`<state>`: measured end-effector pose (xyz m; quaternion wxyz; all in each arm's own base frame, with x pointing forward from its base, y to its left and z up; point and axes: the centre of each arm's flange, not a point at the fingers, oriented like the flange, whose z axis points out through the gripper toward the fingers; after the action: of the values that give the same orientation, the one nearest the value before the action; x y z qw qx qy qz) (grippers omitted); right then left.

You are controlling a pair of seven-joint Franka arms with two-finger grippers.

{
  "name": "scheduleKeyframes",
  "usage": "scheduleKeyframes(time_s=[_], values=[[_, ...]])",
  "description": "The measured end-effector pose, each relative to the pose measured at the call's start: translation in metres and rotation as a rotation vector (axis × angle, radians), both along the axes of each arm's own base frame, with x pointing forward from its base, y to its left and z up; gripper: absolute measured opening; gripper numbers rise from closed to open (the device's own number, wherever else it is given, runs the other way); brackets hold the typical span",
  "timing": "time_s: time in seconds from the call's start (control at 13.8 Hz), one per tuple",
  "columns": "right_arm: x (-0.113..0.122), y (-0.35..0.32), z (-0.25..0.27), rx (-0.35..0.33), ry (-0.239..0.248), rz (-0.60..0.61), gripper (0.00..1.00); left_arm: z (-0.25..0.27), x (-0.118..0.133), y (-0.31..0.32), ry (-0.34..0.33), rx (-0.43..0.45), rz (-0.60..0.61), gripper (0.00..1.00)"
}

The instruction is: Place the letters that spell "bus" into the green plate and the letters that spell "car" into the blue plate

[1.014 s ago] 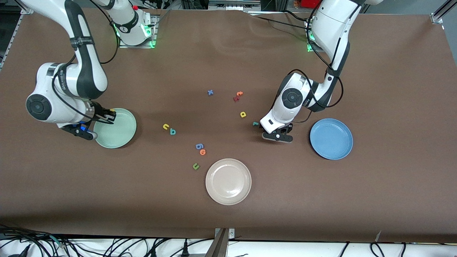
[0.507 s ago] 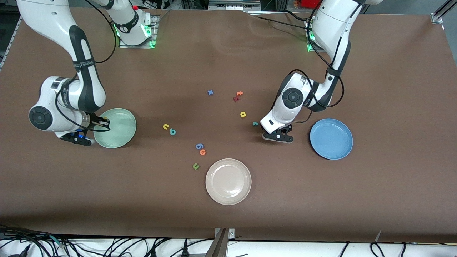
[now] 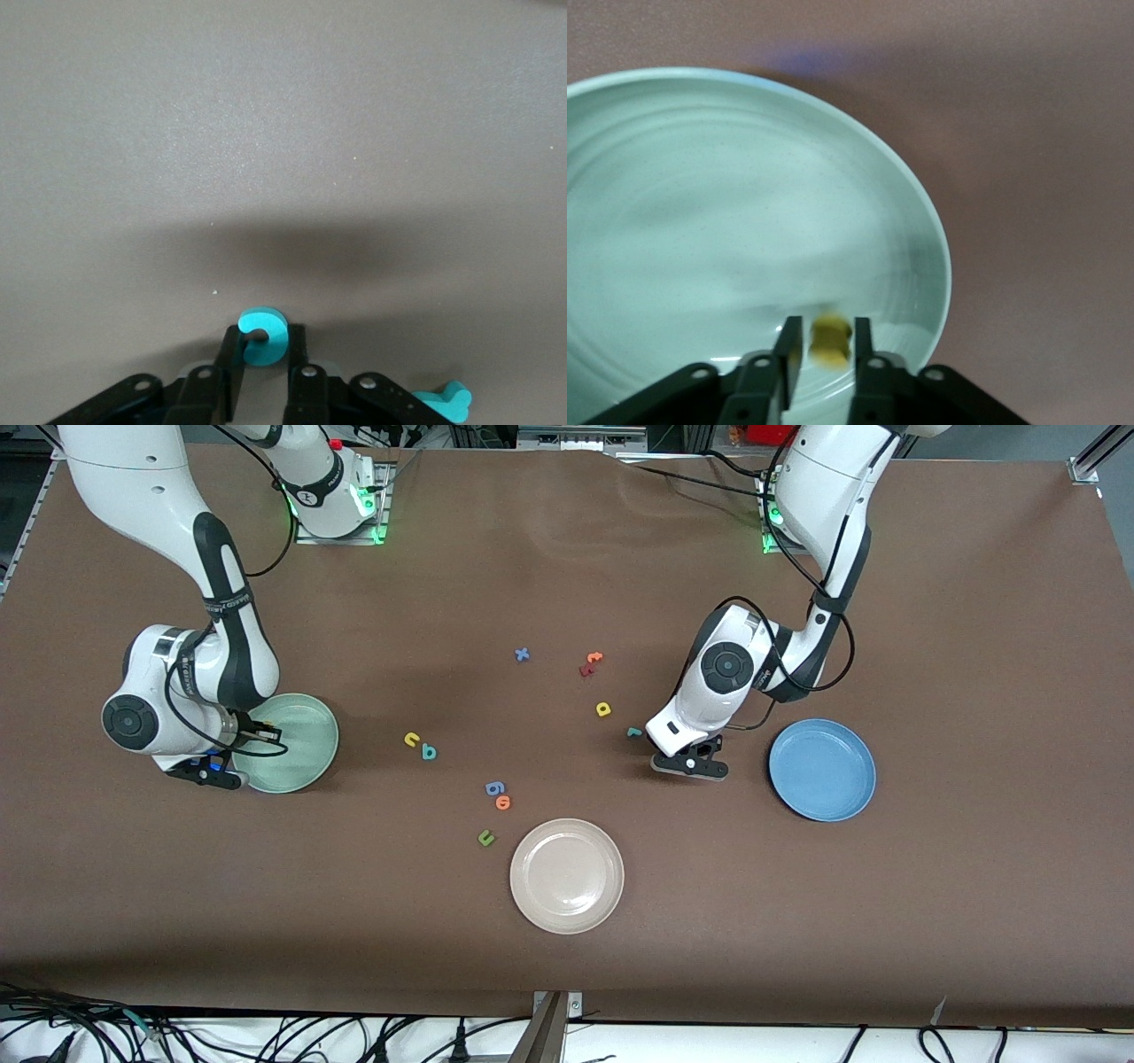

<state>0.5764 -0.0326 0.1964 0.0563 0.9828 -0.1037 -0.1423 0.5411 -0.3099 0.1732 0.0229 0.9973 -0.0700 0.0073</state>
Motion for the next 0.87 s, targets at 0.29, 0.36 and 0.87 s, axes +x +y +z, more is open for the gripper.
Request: scheduleKeyframes(time_s=[0.29,0.36,0.87], values=[[0.006,0.002,0.016,0.007,-0.013,-0.012,0.77,0.000,0.000,0.000,-0.001,0.000,0.001,0.23],[0.008,0.005,0.027,0.010,-0.009,-0.038,0.89,0.001,0.002,0.003,-0.002,0.000,0.006,0.23],[0.015,0.098,0.078,-0.012,-0.036,-0.263,0.98,0.036,0.044,0.086,0.067,0.024,-0.078,0.23]])
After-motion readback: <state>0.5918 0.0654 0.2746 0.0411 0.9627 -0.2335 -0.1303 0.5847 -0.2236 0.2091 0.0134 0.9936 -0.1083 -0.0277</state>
